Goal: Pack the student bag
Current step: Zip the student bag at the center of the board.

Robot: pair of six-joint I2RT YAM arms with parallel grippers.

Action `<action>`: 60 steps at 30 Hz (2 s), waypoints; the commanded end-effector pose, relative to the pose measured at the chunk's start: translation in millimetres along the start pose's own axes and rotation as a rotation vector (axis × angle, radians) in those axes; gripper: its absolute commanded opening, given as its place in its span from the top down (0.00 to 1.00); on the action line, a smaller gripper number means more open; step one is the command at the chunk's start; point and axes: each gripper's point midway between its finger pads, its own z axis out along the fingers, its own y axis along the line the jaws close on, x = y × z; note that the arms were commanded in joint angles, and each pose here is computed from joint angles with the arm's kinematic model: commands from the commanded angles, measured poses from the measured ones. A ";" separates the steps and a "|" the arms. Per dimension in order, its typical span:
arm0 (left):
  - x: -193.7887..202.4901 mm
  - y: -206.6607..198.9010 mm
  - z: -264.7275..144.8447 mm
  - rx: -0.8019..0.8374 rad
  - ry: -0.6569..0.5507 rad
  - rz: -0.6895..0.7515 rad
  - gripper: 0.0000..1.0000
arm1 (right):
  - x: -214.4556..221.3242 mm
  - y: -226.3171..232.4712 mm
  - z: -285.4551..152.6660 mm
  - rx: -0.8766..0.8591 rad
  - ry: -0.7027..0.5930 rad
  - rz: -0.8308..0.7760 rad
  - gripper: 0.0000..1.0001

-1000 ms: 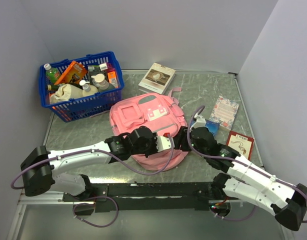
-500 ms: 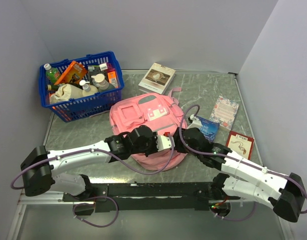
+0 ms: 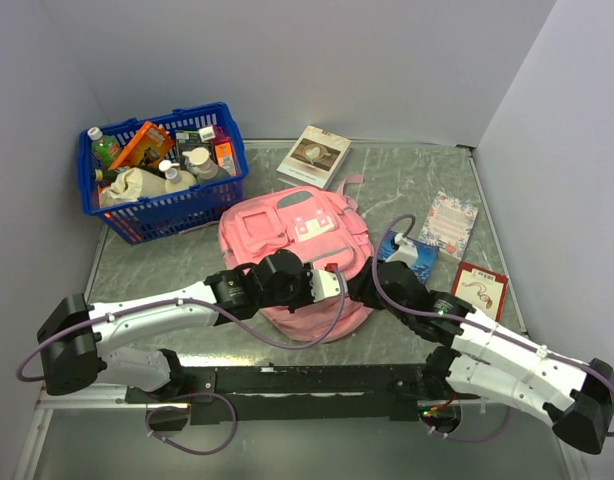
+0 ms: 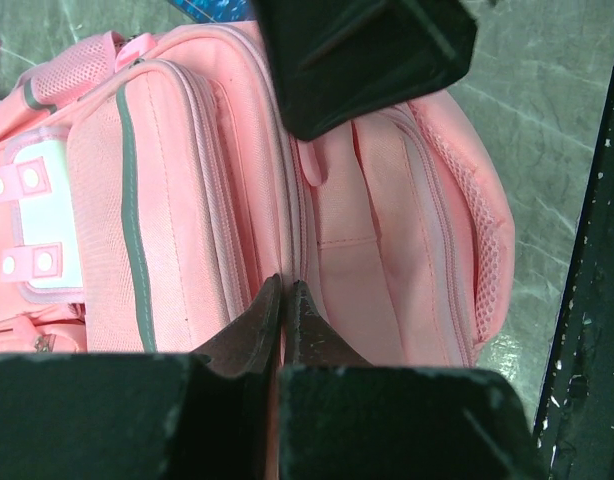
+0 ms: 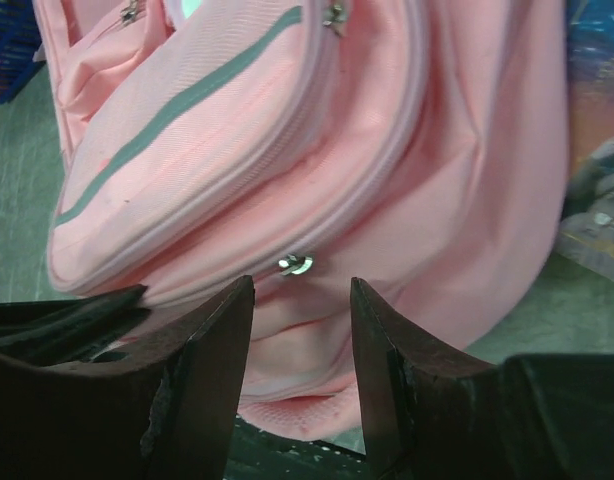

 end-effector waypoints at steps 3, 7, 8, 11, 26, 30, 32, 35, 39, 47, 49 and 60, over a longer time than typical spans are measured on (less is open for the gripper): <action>-55.6 34.1 -18.8 -0.118 -0.178 0.033 0.99 | 3.2 -26.1 -2.2 0.106 0.002 -0.052 0.49; -57.8 34.6 -17.2 -0.116 -0.181 0.028 0.99 | -17.2 7.1 -14.2 0.031 -0.076 -0.097 0.48; -57.5 34.2 -16.3 -0.113 -0.180 0.026 0.99 | -18.3 11.7 -16.5 0.017 -0.082 -0.110 0.48; -58.1 33.6 -13.8 -0.112 -0.184 0.027 0.99 | -19.4 26.0 -20.3 -0.024 -0.091 -0.108 0.48; -76.1 39.9 -20.6 -0.121 -0.211 0.012 0.99 | 0.3 21.5 5.4 0.034 -0.036 -0.099 0.47; -75.2 39.8 -20.6 -0.123 -0.213 0.012 0.99 | 0.7 6.7 2.9 0.071 -0.040 -0.092 0.47; -74.0 39.4 -21.2 -0.124 -0.213 0.015 0.99 | -0.3 0.3 -1.2 0.082 -0.045 -0.089 0.47; -74.1 39.5 -21.8 -0.125 -0.215 0.017 0.99 | -0.4 -14.4 -6.1 0.107 -0.062 -0.096 0.47; -74.2 39.6 -22.5 -0.126 -0.217 0.018 0.99 | 3.7 -31.5 -7.4 0.132 -0.058 -0.107 0.47; -76.2 40.6 -22.8 -0.128 -0.221 0.023 0.99 | -5.3 -27.2 -5.7 0.148 -0.062 -0.146 0.47; -75.6 40.4 -23.1 -0.127 -0.219 0.024 0.99 | -10.7 -22.7 -7.5 0.119 -0.084 -0.151 0.48; -76.2 40.6 -22.8 -0.128 -0.221 0.024 0.99 | -2.3 9.2 6.3 -0.055 -0.048 -0.279 0.56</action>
